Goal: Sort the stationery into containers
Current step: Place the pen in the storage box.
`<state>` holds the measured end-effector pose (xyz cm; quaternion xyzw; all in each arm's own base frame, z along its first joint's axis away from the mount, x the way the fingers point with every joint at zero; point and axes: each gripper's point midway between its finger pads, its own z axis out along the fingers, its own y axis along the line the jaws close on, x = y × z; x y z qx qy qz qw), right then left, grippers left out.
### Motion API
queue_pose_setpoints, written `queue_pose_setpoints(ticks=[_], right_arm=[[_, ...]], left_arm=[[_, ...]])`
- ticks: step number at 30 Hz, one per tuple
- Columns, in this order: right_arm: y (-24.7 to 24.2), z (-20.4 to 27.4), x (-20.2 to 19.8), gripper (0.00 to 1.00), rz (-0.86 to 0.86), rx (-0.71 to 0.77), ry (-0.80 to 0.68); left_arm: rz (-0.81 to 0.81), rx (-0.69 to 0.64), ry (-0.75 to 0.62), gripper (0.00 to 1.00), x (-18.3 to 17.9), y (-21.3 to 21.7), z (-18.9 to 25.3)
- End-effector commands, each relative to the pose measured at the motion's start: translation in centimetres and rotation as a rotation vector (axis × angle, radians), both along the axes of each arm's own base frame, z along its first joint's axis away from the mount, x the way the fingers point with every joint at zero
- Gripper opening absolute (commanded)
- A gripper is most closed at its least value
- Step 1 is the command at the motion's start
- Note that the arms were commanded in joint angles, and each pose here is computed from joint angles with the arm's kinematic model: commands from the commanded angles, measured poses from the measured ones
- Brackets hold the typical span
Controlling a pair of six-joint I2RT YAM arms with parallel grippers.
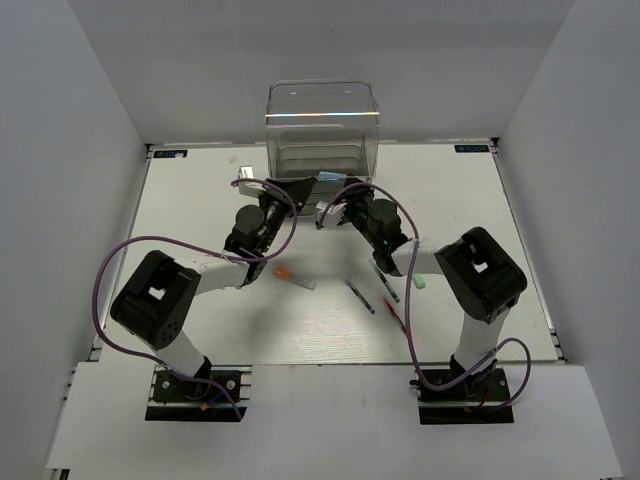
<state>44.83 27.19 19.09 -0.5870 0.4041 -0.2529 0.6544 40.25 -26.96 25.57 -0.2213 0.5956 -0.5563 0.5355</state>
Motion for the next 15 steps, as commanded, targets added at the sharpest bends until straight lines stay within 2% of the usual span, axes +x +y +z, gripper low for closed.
queue_pose_setpoints(ticks=[1, 3, 7, 15], right_arm=[[-0.1, 3.9, 1.0, 0.00, -0.028, 0.024, -0.181], [-0.3, 4.4, 1.2, 0.00, -0.049, 0.003, -0.240], [-0.3, 3.4, 1.6, 0.00, -0.063, -0.062, -0.255], [-0.5, 5.2, 1.3, 0.00, -0.066, -0.021, -0.285]], left_arm=[[-0.005, -0.057, -0.128, 0.00, -0.7, 0.2, 5.5], [-0.005, -0.057, -0.128, 0.00, -0.7, 0.2, 5.5], [-0.005, -0.057, -0.128, 0.00, -0.7, 0.2, 5.5], [-0.005, -0.057, -0.128, 0.00, -0.7, 0.2, 5.5]])
